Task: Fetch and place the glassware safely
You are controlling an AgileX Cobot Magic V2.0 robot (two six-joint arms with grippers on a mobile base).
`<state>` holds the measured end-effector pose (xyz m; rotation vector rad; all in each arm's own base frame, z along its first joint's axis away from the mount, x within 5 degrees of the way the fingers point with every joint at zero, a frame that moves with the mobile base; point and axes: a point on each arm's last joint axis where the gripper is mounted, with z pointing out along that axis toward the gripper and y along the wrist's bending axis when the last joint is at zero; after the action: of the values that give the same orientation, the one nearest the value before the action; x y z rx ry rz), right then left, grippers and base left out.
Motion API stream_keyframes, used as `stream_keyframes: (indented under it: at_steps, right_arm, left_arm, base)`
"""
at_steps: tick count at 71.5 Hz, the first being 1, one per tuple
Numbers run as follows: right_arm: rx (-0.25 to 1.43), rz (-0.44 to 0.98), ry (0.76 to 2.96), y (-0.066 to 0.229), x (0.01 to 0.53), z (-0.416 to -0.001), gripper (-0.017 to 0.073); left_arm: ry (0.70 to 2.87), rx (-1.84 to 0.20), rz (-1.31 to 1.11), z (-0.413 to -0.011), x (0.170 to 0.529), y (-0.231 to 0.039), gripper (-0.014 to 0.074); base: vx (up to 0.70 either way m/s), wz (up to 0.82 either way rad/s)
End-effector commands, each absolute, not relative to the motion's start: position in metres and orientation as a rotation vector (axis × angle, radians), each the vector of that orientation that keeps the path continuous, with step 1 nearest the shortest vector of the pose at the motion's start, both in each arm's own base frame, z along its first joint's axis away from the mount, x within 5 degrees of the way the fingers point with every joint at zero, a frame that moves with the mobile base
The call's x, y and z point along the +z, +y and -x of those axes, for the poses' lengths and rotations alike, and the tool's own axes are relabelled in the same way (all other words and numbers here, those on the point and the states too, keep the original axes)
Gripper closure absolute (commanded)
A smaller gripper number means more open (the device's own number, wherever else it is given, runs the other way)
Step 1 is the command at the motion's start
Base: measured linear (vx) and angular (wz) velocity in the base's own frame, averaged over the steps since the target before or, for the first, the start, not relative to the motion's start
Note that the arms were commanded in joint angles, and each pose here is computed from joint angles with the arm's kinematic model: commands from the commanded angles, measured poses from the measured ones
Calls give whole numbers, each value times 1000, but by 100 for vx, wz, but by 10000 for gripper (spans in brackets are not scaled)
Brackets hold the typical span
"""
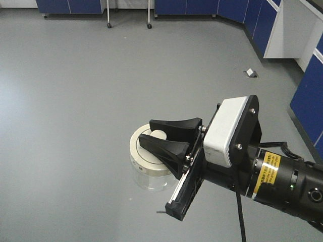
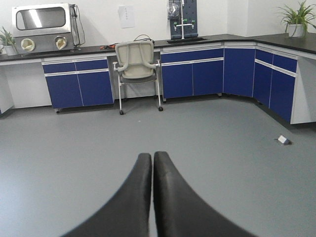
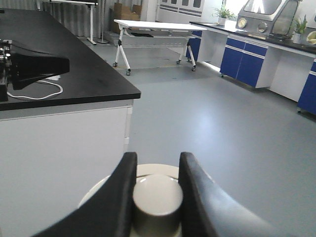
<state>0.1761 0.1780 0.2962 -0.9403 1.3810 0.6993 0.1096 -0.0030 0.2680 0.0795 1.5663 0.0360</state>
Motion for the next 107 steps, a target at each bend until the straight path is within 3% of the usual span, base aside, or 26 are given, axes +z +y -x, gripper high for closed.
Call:
stream_keyframes:
  at_steps: [1, 107]
  right_arm:
    - [761, 892, 1261, 178, 319, -171, 563]
    - [760, 892, 1262, 178, 319, -171, 563]
  left_arm:
    - [1468, 26, -62, -110, 284, -3, 601]
    - [1468, 26, -62, -110, 284, -3, 601]
  base:
    - [56, -1]
    - [56, 1]
